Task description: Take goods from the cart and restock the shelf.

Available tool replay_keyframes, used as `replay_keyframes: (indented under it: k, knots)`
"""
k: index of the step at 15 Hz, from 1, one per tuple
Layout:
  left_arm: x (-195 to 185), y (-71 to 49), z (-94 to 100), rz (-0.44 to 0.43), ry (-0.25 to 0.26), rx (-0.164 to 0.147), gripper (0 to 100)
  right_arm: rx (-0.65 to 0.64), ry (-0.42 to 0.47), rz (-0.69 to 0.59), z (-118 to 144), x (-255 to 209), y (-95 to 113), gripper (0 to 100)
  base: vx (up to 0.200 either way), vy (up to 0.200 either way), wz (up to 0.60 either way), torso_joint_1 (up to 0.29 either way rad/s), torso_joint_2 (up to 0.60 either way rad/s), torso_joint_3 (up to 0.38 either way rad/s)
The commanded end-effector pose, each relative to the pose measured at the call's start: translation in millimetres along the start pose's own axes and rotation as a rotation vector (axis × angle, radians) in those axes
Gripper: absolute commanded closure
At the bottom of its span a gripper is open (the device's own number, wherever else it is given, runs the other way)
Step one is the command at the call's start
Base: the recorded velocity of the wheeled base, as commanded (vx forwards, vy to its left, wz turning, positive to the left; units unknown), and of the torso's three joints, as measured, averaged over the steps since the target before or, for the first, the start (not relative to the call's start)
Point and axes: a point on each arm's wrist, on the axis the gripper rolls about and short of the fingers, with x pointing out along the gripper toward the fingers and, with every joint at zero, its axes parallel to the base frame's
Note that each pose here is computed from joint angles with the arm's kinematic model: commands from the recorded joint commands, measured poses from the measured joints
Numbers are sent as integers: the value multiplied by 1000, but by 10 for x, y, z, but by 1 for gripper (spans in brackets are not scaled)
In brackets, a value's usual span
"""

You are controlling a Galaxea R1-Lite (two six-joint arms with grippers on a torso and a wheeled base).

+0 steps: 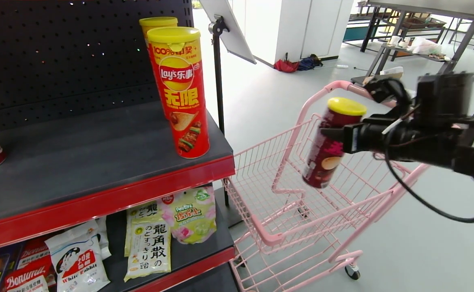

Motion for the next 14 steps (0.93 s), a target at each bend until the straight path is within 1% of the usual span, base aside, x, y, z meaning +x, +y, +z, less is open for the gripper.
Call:
replay_keyframes:
  k: [1, 2, 3, 4, 5, 6, 8, 9, 12, 14]
  knots:
    - [0, 0, 0, 0, 0, 1, 0, -65, -44, -252, 197, -1491, 134, 100, 0, 0, 0, 0, 0, 0]
    - [0, 0, 0, 0, 0, 0, 0, -58, -16, -239, -12, -1810, 160, 100, 0, 0, 0, 0, 0, 0]
    - [0, 0, 0, 0, 0, 0, 0, -47, -28, -235, -175, -1984, 177, 100, 0, 0, 0, 0, 0, 0]
    - [0, 0, 0, -1, 0, 0, 0, -59, -53, -301, -446, -2314, 178, 100, 0, 0, 0, 0, 0, 0]
    - [0, 0, 0, -1, 0, 0, 0, -63, -34, -345, -557, -2400, 162, 100, 0, 0, 0, 0, 0, 0]
    - [0, 0, 0, -1, 0, 0, 0, -54, -30, -365, -615, -2462, 160, 100, 0, 0, 0, 0, 0, 0]
    - [0, 0, 0, -1, 0, 0, 0, -45, 14, -424, -770, -2439, 132, 100, 0, 0, 0, 0, 0, 0]
    - [0, 0, 0, -1, 0, 0, 0, -40, 18, -438, -814, -2461, 130, 100, 0, 0, 0, 0, 0, 0]
    - [0, 0, 0, -1, 0, 0, 0, -36, 13, -444, -844, -2488, 136, 100, 0, 0, 0, 17, -54, -38]
    - [0, 0, 0, -1, 0, 0, 0, -39, 11, -443, -838, -2489, 136, 100, 0, 0, 0, 137, -403, -256]
